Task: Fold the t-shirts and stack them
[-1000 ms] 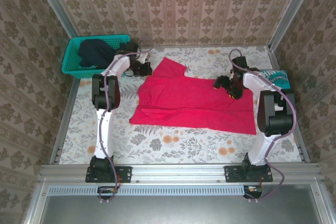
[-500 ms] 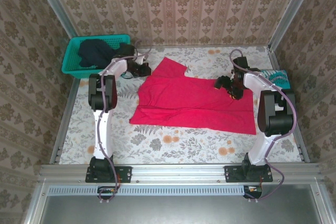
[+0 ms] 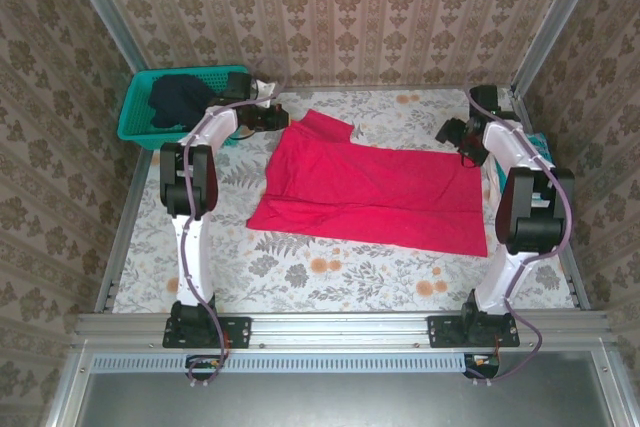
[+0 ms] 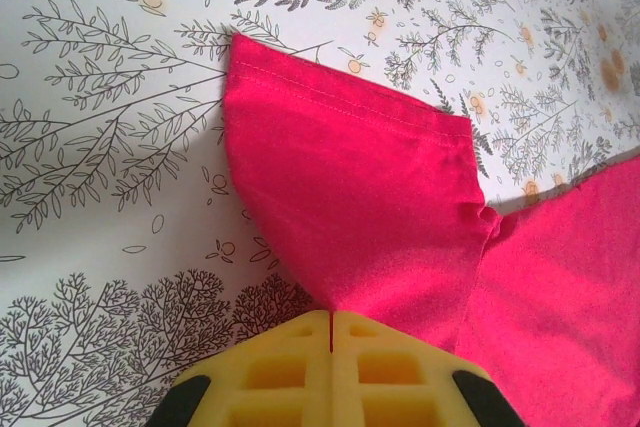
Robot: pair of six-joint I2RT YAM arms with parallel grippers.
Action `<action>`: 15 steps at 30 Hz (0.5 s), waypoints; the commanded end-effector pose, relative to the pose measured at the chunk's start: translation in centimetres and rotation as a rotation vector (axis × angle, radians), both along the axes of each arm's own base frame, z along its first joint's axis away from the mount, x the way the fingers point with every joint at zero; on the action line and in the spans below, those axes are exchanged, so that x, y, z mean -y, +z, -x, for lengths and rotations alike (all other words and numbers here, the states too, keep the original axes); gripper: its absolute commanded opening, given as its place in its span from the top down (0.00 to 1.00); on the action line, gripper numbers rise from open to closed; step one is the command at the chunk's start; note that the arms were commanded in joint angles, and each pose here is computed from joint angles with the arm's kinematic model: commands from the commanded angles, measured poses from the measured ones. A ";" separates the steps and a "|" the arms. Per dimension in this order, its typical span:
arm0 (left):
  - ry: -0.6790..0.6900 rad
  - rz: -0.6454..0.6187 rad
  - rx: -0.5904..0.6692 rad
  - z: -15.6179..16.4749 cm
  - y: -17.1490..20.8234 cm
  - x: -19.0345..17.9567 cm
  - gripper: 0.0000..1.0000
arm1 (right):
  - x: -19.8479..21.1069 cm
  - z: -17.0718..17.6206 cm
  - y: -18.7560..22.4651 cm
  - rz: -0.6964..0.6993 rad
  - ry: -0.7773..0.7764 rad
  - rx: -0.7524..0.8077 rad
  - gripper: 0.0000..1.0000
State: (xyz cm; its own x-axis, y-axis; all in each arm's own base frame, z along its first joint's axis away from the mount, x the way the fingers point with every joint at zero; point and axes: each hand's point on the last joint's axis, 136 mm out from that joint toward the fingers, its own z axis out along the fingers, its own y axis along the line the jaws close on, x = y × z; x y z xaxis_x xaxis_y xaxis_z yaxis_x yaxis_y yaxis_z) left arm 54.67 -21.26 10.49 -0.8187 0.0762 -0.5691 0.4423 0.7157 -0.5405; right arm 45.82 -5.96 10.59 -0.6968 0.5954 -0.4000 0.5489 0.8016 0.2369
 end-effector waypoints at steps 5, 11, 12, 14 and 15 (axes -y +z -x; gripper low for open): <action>0.006 -0.011 -0.036 0.6 -1.1 -0.6 1.00 | 5.0 -0.8 -3.1 0.133 -0.066 -0.163 0.27; 0.024 -0.008 -0.050 0.4 -1.4 -1.1 1.00 | 5.3 -1.7 -5.4 0.120 -0.072 -0.244 0.40; 0.025 -0.006 -0.048 0.3 -1.3 -1.2 1.00 | 5.6 -1.6 -5.6 0.128 -0.079 -0.256 0.43; 0.025 -0.005 -0.051 0.3 -1.5 -1.2 1.00 | 5.9 -1.5 -6.0 0.144 -0.089 -0.274 0.47; 0.027 -0.005 -0.052 0.3 -1.5 -1.3 1.00 | 6.0 -1.5 -6.2 0.143 -0.088 -0.278 0.49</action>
